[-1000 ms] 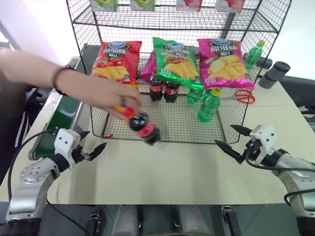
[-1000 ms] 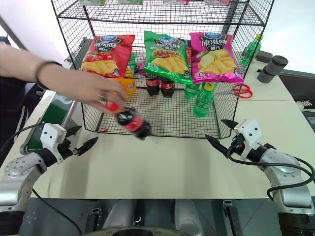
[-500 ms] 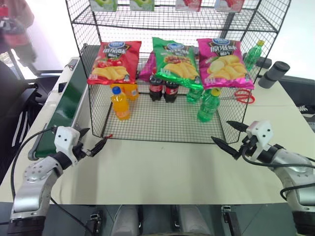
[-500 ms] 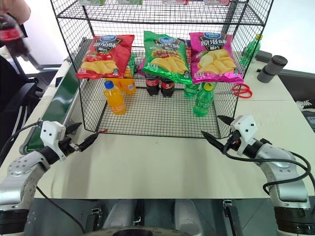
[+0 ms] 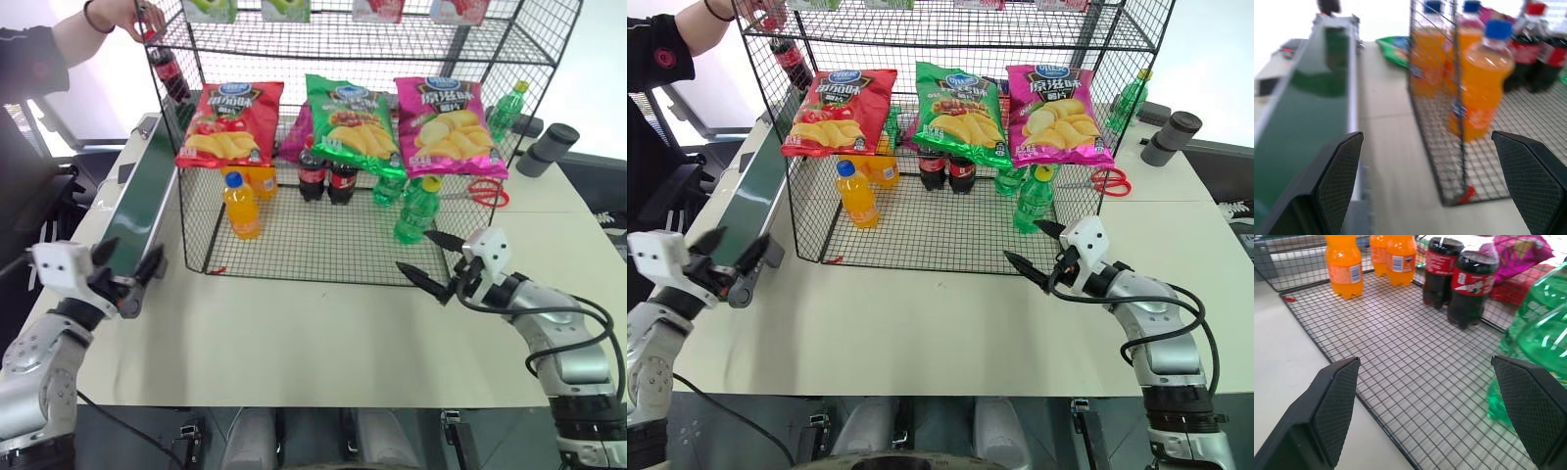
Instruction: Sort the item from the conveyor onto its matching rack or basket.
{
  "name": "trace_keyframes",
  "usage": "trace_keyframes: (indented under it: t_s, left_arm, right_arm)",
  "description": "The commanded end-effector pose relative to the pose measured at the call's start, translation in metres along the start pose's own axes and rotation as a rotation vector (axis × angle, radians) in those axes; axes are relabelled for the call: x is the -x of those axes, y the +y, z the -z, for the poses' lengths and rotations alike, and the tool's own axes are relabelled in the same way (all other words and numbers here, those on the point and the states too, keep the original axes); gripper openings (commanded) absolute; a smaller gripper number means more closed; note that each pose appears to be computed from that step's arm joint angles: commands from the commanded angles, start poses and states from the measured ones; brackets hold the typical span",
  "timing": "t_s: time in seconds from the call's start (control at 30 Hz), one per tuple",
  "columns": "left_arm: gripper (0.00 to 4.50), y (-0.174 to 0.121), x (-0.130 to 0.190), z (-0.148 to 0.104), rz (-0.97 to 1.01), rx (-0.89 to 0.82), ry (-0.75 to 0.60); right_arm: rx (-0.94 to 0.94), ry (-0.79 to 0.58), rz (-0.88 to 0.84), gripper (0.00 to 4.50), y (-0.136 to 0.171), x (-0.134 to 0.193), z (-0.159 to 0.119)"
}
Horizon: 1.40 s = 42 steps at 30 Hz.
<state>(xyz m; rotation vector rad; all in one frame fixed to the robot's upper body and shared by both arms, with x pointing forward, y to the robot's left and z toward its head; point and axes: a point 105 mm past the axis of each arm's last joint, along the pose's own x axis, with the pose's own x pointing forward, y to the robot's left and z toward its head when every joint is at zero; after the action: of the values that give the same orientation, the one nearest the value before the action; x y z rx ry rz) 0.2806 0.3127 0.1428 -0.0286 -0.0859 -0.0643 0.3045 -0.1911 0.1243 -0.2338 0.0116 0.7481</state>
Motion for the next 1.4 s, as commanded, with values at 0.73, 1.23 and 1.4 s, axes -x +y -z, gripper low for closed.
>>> trace_keyframes:
  t_s: [0.73, 1.23, 1.4]
  left_arm:
    - [4.50, 0.015, -0.022, 0.012, -0.267, -0.069, -0.079]
    - [4.50, 0.023, -0.024, 0.014, -0.280, -0.089, -0.086]
    - [4.50, 0.024, -0.026, 0.015, -0.285, -0.088, -0.085]
  right_arm:
    - [-0.041, -0.157, -0.058, 4.46, 0.052, -0.036, -0.022]
    - [-0.079, -0.202, -0.148, 4.46, 0.084, -0.045, -0.033]
    - [-0.107, -0.253, -0.243, 4.46, 0.108, -0.049, -0.046]
